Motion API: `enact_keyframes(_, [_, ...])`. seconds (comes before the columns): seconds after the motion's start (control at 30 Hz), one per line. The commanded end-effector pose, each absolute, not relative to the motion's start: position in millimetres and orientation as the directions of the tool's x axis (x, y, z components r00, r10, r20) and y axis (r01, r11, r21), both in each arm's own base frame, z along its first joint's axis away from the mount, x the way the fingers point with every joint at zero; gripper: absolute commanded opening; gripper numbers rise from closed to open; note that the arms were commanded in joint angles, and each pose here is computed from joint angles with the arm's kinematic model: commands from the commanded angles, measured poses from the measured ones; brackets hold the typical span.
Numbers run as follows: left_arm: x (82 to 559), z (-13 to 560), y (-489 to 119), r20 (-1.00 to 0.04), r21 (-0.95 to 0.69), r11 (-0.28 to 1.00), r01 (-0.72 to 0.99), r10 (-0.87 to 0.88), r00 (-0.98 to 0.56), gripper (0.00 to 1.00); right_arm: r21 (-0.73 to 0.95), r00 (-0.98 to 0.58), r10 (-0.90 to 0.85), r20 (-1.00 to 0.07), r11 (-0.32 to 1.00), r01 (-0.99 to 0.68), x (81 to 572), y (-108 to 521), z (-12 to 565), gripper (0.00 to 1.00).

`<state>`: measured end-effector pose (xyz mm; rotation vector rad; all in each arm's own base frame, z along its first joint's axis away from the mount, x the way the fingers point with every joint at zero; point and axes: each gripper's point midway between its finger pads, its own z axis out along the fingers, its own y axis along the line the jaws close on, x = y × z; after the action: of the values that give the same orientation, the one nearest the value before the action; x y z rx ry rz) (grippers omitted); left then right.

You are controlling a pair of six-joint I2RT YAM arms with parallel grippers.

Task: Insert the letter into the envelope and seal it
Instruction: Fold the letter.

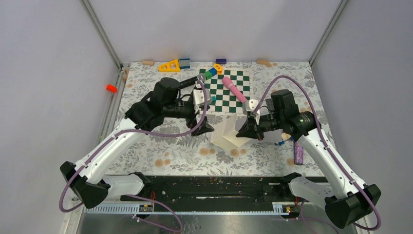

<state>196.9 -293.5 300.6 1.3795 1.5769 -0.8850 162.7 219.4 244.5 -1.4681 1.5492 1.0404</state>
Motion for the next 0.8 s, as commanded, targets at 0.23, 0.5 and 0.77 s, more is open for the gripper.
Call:
enact_keyframes(0.23, [179,315,-306,-0.951,-0.004,0.019,1.0,0.31,-0.01,0.99,0.082,-0.116,-0.253,-0.961,0.143,-0.986,192,225,273,0.0])
enact_keyframes(0.5, [159,282,-328,-0.916,-0.047,-0.093,0.995,0.4,-0.006,0.98,0.134,-0.165,-0.194,-0.967,0.167,-0.977,199,226,280,0.0])
enact_keyframes(0.77, [157,273,-334,-0.903,-0.046,-0.104,0.994,0.429,0.003,0.62,0.144,-0.173,-0.183,-0.968,0.162,-0.976,199,224,282,0.0])
